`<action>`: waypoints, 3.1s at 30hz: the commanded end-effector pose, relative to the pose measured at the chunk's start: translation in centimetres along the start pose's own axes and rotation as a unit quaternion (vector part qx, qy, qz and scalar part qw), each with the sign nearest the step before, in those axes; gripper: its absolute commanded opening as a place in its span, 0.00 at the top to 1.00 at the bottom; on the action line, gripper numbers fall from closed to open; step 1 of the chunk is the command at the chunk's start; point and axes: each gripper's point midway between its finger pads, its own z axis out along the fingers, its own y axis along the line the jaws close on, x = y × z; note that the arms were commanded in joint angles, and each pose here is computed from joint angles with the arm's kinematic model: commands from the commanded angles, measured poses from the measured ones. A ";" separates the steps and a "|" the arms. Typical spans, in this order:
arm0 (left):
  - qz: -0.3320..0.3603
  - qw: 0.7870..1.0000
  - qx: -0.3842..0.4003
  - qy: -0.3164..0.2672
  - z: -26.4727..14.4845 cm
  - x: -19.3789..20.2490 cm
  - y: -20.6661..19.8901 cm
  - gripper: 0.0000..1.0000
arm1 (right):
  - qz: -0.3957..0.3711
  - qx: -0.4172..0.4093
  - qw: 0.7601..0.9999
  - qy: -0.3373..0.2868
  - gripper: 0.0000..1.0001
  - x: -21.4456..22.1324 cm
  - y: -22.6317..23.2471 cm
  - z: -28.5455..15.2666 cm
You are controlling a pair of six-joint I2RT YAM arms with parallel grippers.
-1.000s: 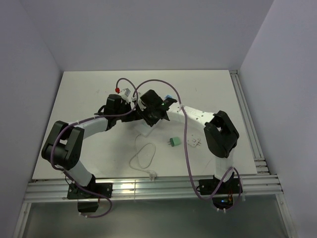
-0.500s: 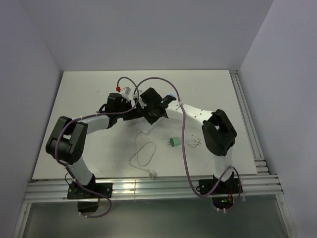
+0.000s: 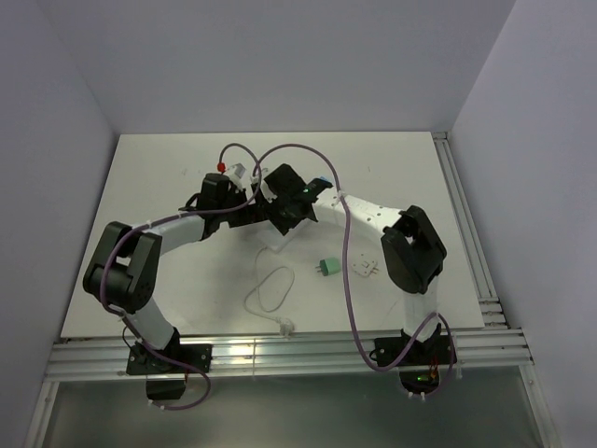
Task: Insert the plug
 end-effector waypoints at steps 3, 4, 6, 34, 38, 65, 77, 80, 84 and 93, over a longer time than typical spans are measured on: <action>0.009 1.000 -0.018 0.018 -0.8 -0.2 -0.9 0.00 | 0.000 -0.018 0.997 -0.077 0.34 -4.3 1.2 -3.4; 0.011 1.000 -0.010 0.010 -1.0 -0.9 -1.5 0.01 | 0.004 -0.018 0.996 -0.086 0.26 -4.6 0.9 -3.8; 0.007 1.000 -0.003 0.004 -1.3 -1.8 -1.8 0.00 | 0.010 -0.022 0.994 -0.103 0.20 -4.8 0.8 -4.9; 0.037 0.991 0.051 -0.116 -11.4 0.8 -3.5 0.00 | 0.273 -0.010 0.959 -0.080 0.22 10.4 0.2 -13.3; 0.042 0.993 0.061 -0.091 -11.5 3.8 -4.5 0.00 | 0.323 -0.029 0.944 -0.054 0.18 13.2 -0.5 -12.1; 0.270 0.958 0.067 0.072 -2.3 11.7 -12.9 0.00 | 0.482 -0.080 0.868 -0.083 0.17 11.9 -5.4 -9.3; 0.415 0.898 0.068 0.131 1.0 14.0 -13.5 0.00 | 0.577 -0.066 0.786 -0.211 0.17 11.8 -11.6 -15.4; 0.444 0.884 0.055 0.137 2.1 14.7 -13.3 0.01 | 0.570 -0.081 0.789 -0.216 0.18 11.4 -11.5 -15.8; 0.472 0.869 0.057 0.134 3.2 14.5 -13.6 0.01 | 0.563 -0.099 0.793 -0.210 0.19 11.3 -11.0 -15.5; 0.494 0.855 0.060 0.145 5.4 15.1 -13.5 0.01 | 0.574 -0.089 0.787 -0.209 0.19 12.4 -11.5 -15.2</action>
